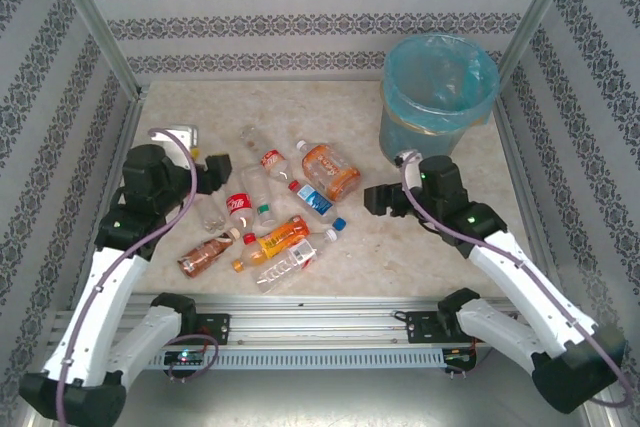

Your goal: Put the plastic bottles in the bin

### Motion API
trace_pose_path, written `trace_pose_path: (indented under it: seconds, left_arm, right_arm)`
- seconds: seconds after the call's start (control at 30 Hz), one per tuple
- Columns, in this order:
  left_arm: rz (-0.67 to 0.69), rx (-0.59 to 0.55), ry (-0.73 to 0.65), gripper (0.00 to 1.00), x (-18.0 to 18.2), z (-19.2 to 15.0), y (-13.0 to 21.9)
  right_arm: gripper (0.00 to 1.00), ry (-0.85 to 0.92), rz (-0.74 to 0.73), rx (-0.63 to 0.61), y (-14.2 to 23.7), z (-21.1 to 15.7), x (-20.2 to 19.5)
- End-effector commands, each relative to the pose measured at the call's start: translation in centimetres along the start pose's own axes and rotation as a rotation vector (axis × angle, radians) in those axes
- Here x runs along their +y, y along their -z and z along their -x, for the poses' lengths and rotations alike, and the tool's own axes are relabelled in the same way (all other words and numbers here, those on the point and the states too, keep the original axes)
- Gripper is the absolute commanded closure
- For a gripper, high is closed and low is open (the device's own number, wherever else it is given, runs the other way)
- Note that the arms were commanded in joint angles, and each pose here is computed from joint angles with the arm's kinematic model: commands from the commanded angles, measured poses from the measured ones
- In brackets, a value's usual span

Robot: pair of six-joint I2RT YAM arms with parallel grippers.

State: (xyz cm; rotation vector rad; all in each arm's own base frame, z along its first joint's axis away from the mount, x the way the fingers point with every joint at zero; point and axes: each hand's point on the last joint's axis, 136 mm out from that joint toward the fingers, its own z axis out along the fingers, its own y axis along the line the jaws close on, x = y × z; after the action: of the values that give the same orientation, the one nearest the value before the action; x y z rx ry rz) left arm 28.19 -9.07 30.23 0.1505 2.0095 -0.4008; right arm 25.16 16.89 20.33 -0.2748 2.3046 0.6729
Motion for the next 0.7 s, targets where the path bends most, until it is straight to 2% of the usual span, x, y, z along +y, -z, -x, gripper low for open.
trace_pose_path:
  seconds: [0.0,0.13,0.3,0.53,0.67]
  left_arm:
    - [-0.063,0.25,-0.101,0.27,-3.3,-4.9,1.0]
    - [-0.17,0.431,-0.195,0.29,-8.2,-9.0,0.6]
    - [-0.249,0.617,-0.311,0.31,-12.2,-14.2,0.5]
    - [-0.322,0.914,-0.3,0.34,-14.2,-20.8,0.8]
    - [-0.296,1.008,-0.344,0.34,-13.9,-23.5,0.8]
  right_arm:
    - [0.19,-0.007,0.067,0.103,0.0,-1.1,2.2]
    - [0.23,0.009,0.071,0.146,-0.3,-1.0,2.7]
    - [0.27,0.027,0.04,0.183,-0.6,-1.5,2.1]
    - [0.28,0.0,0.016,0.191,-0.9,-2.6,0.7]
    - [0.27,-0.001,-0.005,0.188,-1.1,-3.0,0.0]
